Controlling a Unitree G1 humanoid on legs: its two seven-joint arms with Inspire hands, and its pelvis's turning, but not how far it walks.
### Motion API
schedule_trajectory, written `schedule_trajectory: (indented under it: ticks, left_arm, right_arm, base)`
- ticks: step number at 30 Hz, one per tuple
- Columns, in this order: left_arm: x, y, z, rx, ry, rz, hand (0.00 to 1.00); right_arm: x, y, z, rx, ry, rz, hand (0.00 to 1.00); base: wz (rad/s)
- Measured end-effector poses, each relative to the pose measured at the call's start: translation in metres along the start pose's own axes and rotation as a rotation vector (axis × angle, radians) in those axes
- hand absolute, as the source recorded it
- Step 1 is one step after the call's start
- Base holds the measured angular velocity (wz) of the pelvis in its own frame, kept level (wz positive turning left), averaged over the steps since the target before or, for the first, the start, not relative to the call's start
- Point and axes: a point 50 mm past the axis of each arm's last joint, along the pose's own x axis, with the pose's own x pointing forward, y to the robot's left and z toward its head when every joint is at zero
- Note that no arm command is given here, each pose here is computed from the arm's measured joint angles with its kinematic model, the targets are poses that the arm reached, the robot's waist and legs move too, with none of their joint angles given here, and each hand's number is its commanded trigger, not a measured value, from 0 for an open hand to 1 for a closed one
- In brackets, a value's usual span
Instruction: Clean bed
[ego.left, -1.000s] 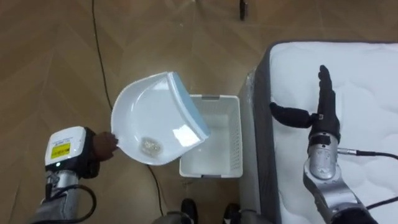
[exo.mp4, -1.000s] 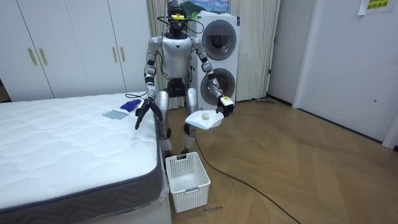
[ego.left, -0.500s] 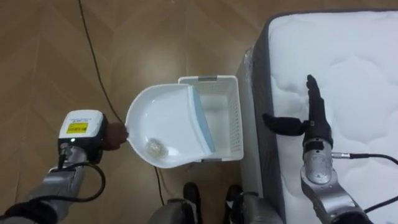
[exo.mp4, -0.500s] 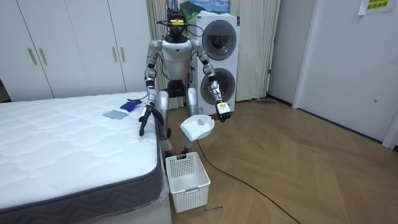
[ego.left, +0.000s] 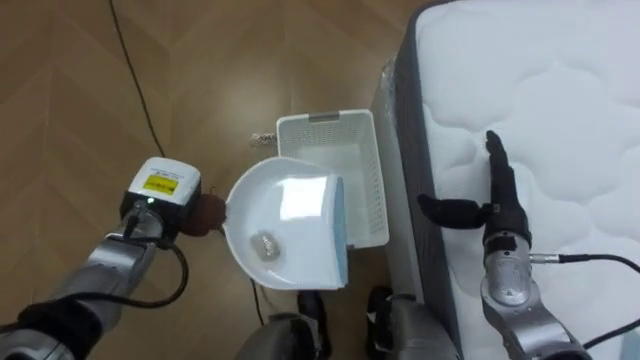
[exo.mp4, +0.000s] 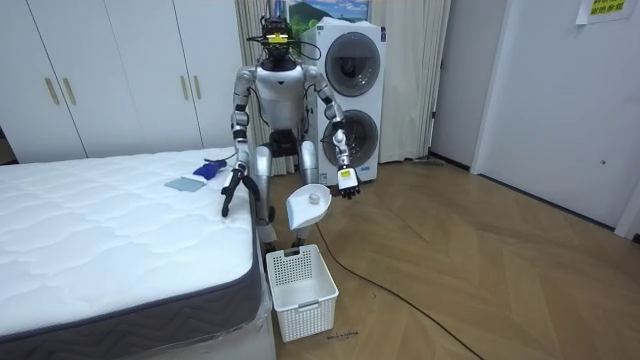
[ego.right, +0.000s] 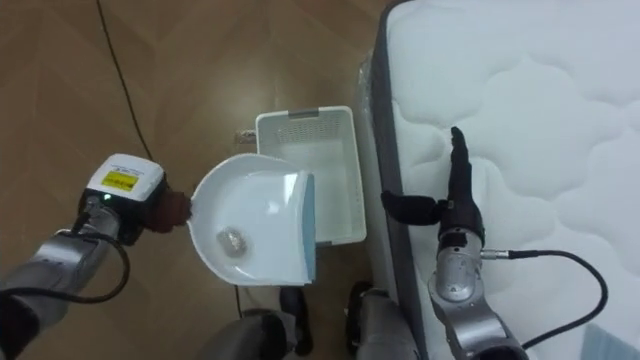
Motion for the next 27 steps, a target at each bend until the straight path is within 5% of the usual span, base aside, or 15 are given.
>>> schedule_trajectory:
  ticks: [5, 16, 27]
  left_arm:
    - [-0.001, 0.006, -0.009, 0.054, -0.002, -0.055, 1.00]
    - [-0.021, 0.008, -0.093, 0.160, 0.203, -0.173, 1.00]
    - [-0.024, 0.006, -0.122, 0.104, 0.315, -0.218, 1.00]
  right_arm:
    - [0.000, -0.002, 0.001, -0.003, -0.008, -0.022, 0.00]
    - [0.001, -0.032, 0.009, -0.091, -0.112, -0.053, 0.00]
    - [0.005, -0.040, 0.014, -0.087, -0.139, -0.021, 0.00]
  base:
    - [0.00]
    - [0.02]
    - [-0.07]
